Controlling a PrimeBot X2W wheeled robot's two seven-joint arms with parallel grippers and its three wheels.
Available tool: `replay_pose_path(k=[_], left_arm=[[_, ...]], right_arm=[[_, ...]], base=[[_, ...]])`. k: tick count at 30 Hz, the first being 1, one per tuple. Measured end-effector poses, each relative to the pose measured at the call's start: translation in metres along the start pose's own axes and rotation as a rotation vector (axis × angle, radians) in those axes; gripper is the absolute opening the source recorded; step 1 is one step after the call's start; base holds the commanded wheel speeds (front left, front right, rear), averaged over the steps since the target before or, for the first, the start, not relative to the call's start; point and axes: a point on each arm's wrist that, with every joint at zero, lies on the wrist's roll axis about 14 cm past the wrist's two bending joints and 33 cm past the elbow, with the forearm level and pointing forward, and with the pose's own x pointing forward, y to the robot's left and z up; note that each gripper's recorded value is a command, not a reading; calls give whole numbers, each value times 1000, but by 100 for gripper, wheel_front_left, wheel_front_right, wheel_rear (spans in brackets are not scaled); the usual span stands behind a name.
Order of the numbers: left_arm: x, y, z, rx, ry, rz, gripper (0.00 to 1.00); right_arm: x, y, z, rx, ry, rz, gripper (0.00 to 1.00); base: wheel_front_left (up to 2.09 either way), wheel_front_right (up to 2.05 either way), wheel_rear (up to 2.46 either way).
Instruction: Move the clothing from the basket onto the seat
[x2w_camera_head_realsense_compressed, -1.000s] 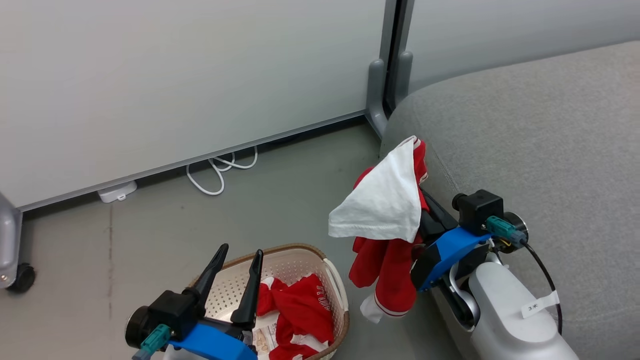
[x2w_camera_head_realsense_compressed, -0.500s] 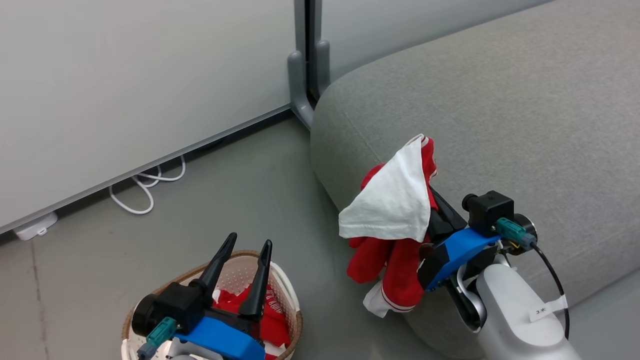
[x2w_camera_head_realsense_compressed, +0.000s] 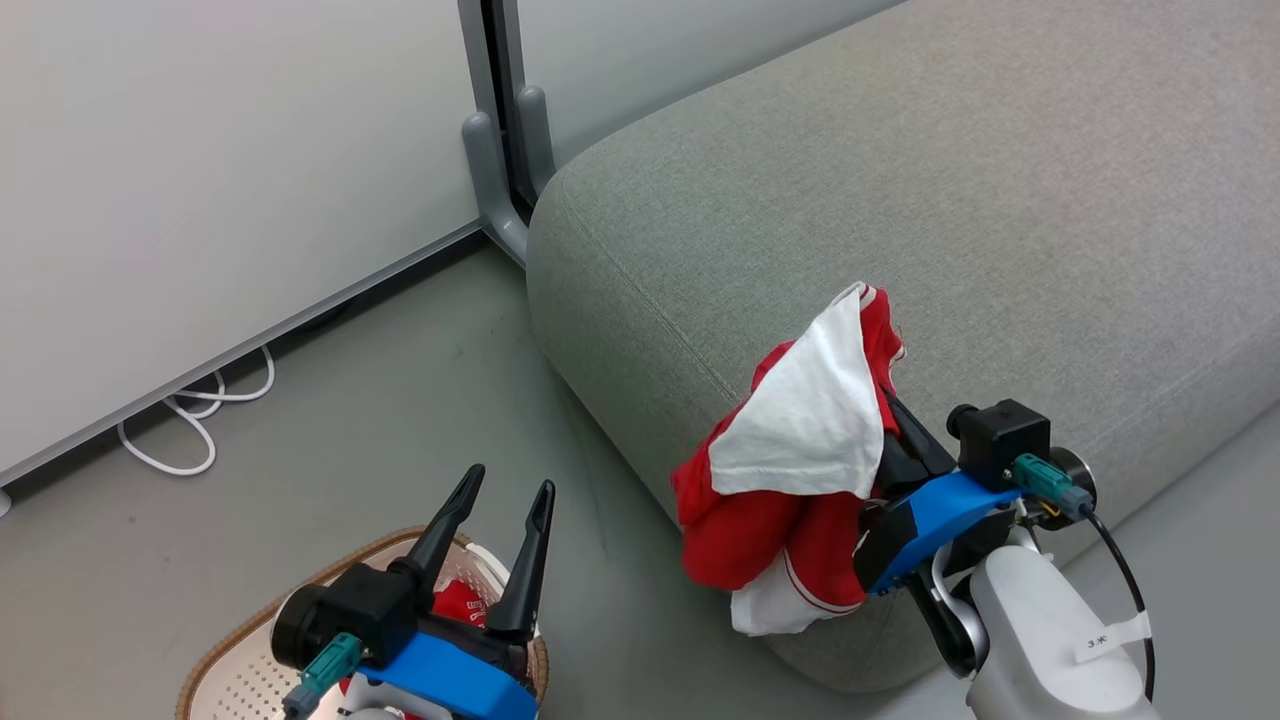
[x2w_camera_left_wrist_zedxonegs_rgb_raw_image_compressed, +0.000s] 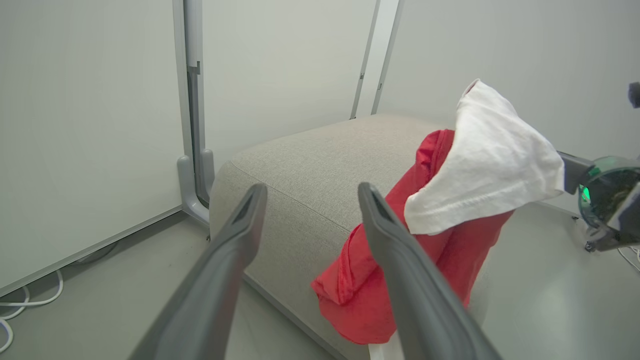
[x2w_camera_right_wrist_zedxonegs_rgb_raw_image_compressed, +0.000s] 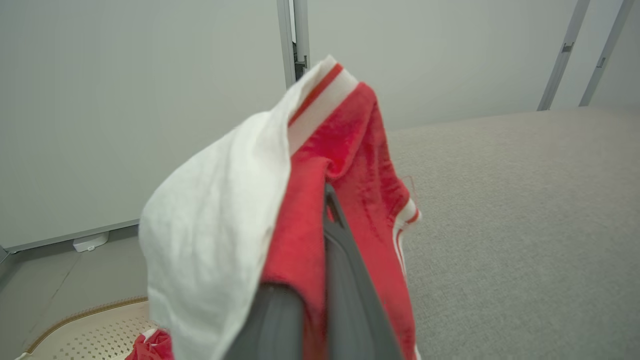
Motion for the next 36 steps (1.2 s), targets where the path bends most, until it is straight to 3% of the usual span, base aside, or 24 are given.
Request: replay_pose_path(k=[17, 23, 30, 36], left_arm=[[1, 8, -4, -2, 9, 5, 100], [6, 18, -2, 0, -6, 5, 100], [14, 38, -2, 12, -20, 1, 100], [18, 76, -9, 18, -35, 33, 100]], right_arm=[[8, -1, -3, -21, 20, -1, 0], [44, -20, 32, -57, -32, -41, 0], [86, -65, 91, -87, -130, -140, 0], [126, -106, 137, -129, -215, -247, 0]], base=[[0, 0, 0], [0, 0, 0], [0, 0, 0], [0, 0, 0]])
